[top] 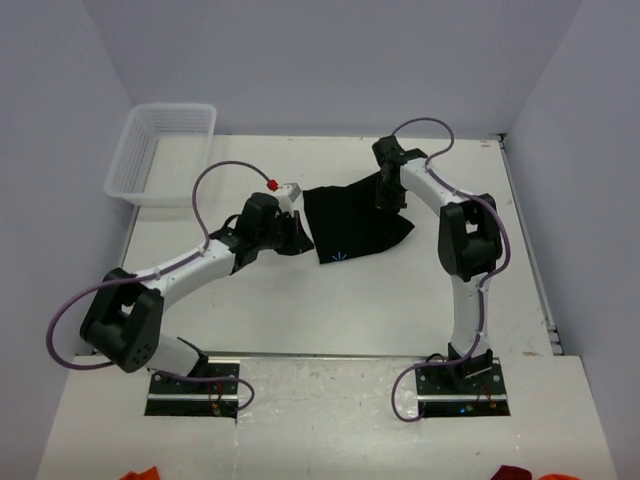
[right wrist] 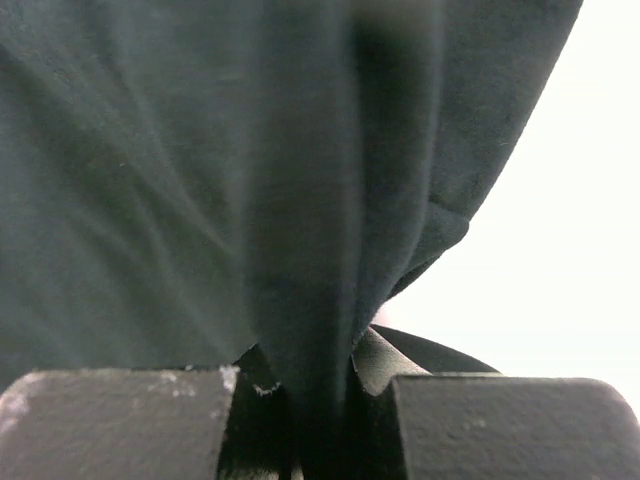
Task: Fold and stack the t-shirts
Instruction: Put the neatly folded tshirt into the corner of the board with the right arm
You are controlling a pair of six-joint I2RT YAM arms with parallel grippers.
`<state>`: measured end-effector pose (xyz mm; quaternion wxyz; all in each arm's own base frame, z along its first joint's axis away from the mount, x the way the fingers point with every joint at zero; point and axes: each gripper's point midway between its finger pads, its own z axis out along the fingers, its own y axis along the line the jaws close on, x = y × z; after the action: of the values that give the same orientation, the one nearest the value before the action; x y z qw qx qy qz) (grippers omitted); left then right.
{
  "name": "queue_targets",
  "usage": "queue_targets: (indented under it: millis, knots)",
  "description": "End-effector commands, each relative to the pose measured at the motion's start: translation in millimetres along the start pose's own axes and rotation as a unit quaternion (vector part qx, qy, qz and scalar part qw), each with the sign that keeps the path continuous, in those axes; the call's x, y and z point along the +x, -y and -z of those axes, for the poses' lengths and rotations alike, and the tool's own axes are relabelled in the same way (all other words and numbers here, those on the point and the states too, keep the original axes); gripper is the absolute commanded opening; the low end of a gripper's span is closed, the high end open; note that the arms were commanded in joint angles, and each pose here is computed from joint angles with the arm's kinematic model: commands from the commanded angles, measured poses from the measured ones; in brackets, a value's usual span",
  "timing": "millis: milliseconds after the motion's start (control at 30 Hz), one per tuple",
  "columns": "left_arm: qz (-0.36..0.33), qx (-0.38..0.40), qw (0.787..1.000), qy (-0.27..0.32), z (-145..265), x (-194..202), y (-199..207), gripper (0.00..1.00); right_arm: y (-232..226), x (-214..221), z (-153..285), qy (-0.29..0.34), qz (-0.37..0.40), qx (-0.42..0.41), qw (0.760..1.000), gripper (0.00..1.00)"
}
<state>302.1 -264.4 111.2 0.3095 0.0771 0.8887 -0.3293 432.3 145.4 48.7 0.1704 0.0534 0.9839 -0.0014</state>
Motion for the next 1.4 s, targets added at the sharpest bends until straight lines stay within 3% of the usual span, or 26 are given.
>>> queue_targets:
  millis: [0, 433, 667, 1000, 1367]
  knots:
    - [-0.003, 0.031, 0.999, 0.032, 19.6, -5.8, 19.9, 0.00, 44.8, -28.2, 5.2, 0.033, -0.003, 0.083, 0.996, 0.00]
    - [-0.011, 0.051, 0.998, 0.025, 62.1, 35.7, 23.6, 0.00, 159.9, -102.0, 25.0, 0.097, -0.032, 0.236, 0.967, 0.00]
    - [-0.007, 0.065, 0.997, 0.048, 65.9, 31.5, 43.0, 0.00, 215.2, -148.9, 41.6, 0.138, -0.046, 0.289, 0.946, 0.00]
    - [-0.018, 0.094, 0.995, 0.018, 59.0, 47.0, 70.7, 0.00, 250.8, -175.1, 15.5, 0.147, -0.047, 0.297, 0.942, 0.00]
    - [-0.028, 0.082, 0.996, 0.009, 57.3, 49.7, 66.9, 0.00, 280.9, -186.5, 21.4, 0.163, -0.053, 0.322, 0.931, 0.00]
